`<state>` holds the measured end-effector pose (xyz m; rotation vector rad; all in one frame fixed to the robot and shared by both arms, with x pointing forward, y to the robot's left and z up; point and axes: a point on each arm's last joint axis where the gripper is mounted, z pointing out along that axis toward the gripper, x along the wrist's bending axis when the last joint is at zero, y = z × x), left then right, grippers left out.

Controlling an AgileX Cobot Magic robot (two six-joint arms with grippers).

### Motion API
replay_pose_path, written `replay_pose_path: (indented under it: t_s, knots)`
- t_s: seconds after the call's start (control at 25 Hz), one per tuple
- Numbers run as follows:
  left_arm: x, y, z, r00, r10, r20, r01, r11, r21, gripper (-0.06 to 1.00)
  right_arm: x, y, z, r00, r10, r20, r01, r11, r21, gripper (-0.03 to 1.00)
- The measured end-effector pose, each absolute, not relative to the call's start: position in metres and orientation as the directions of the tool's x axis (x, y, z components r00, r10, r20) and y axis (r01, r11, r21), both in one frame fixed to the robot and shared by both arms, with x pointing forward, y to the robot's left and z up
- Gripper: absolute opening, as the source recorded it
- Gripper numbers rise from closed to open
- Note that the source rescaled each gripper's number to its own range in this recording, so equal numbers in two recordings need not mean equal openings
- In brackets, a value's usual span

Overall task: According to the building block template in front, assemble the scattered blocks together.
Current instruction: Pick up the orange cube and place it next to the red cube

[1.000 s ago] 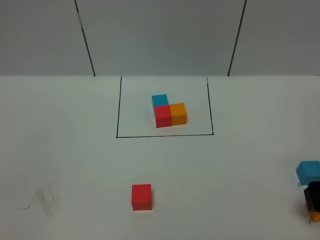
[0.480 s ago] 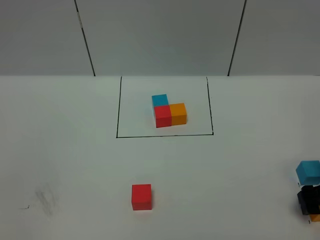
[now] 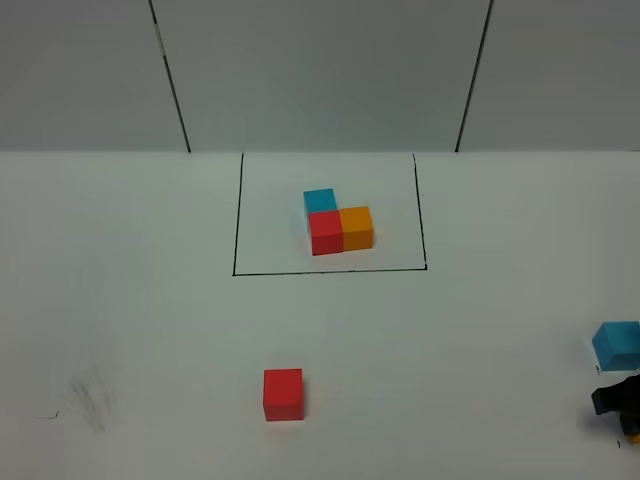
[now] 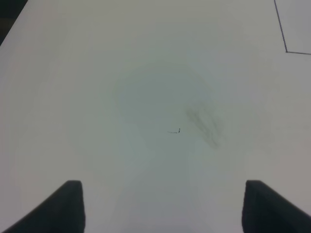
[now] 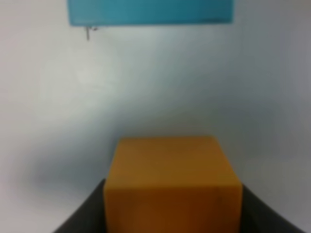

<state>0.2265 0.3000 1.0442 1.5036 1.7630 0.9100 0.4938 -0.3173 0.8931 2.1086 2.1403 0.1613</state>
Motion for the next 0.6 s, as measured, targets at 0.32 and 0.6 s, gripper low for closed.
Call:
replay_pose_path:
  t_s: [0.32,0.6]
  knots:
    - [0.226,0.3,1.044,-0.139,0.99,-0.033,0.546,0.104,0.831,0.63,0.482,-0.299,0.917,-0.103,0.995,-0.018,0.992,0.104,0.067,0.19]
    - [0.226,0.3,1.044,-0.139,0.99,-0.033,0.546,0.104,0.831,0.63,0.469,-0.242,1.001,-0.5,0.862,-0.079,0.833,0.504,0.227,0.19]
